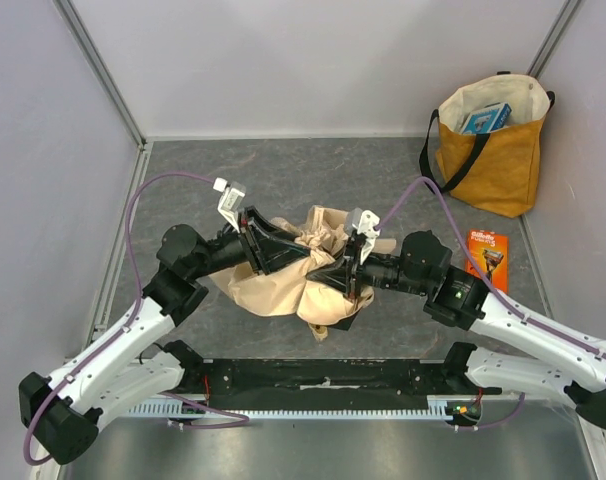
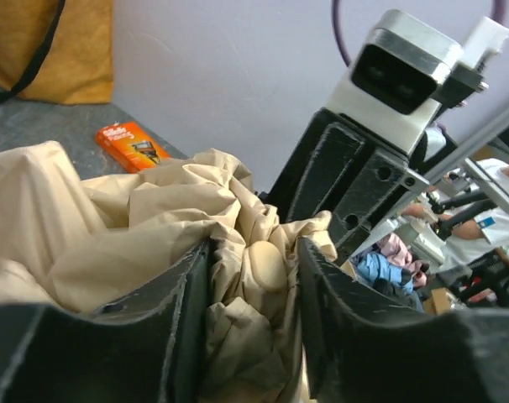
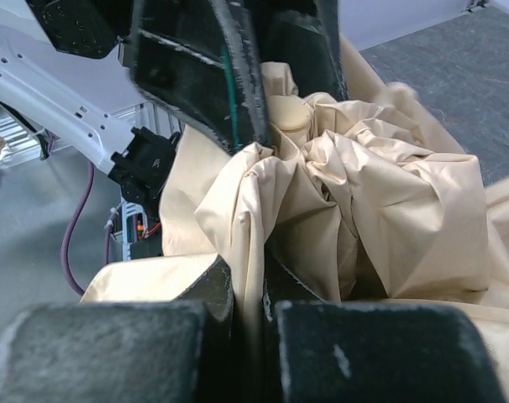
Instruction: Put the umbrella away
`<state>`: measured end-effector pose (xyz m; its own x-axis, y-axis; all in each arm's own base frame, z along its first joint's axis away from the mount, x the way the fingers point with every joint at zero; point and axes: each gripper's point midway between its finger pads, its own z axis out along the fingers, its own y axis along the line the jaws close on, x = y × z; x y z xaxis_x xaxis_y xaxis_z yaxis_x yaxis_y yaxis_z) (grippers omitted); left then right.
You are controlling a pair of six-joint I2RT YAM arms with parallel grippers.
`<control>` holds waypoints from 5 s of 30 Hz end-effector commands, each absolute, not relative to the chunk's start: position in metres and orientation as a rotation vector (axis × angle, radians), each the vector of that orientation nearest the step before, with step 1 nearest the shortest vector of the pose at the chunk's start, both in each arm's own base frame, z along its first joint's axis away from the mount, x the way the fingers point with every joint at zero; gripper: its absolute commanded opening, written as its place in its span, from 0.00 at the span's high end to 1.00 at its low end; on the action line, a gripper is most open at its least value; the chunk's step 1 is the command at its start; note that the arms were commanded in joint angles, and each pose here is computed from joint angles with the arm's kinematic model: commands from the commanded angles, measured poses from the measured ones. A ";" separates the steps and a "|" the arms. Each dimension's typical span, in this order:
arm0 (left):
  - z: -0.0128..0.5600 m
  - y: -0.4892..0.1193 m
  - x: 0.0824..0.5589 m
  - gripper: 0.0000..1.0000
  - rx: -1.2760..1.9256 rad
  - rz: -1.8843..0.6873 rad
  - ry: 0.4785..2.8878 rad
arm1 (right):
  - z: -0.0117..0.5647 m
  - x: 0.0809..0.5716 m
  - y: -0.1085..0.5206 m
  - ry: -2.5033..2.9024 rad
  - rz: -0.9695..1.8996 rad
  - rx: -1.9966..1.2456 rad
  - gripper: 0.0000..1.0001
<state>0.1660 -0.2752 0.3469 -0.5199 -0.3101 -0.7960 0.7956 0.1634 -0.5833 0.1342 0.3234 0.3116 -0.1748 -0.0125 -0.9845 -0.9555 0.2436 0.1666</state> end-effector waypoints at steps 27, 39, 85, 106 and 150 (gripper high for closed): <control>0.412 -0.249 0.146 0.98 0.490 -1.475 1.204 | 0.325 0.147 0.319 1.768 1.096 -0.789 0.02; 0.418 -0.255 0.137 0.98 0.481 -1.623 1.163 | 0.346 0.159 0.369 1.487 1.221 -0.815 0.02; 0.388 -0.246 0.177 0.11 0.354 -1.358 1.405 | 0.368 0.161 0.330 1.239 1.207 -0.582 1.00; 0.383 -0.145 0.168 0.04 0.133 -0.868 1.558 | 0.376 0.132 0.293 1.169 1.048 -0.811 1.00; 0.401 -0.244 0.204 0.06 0.296 -1.307 1.559 | 0.372 0.191 0.259 1.387 0.783 -0.511 1.00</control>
<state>0.1969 -0.2662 0.4100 -0.5536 -0.4525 -0.6991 0.7198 0.1621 -0.6749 0.1862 0.2827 0.3324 -0.0634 0.0752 -0.9952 -0.7951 0.5989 0.0959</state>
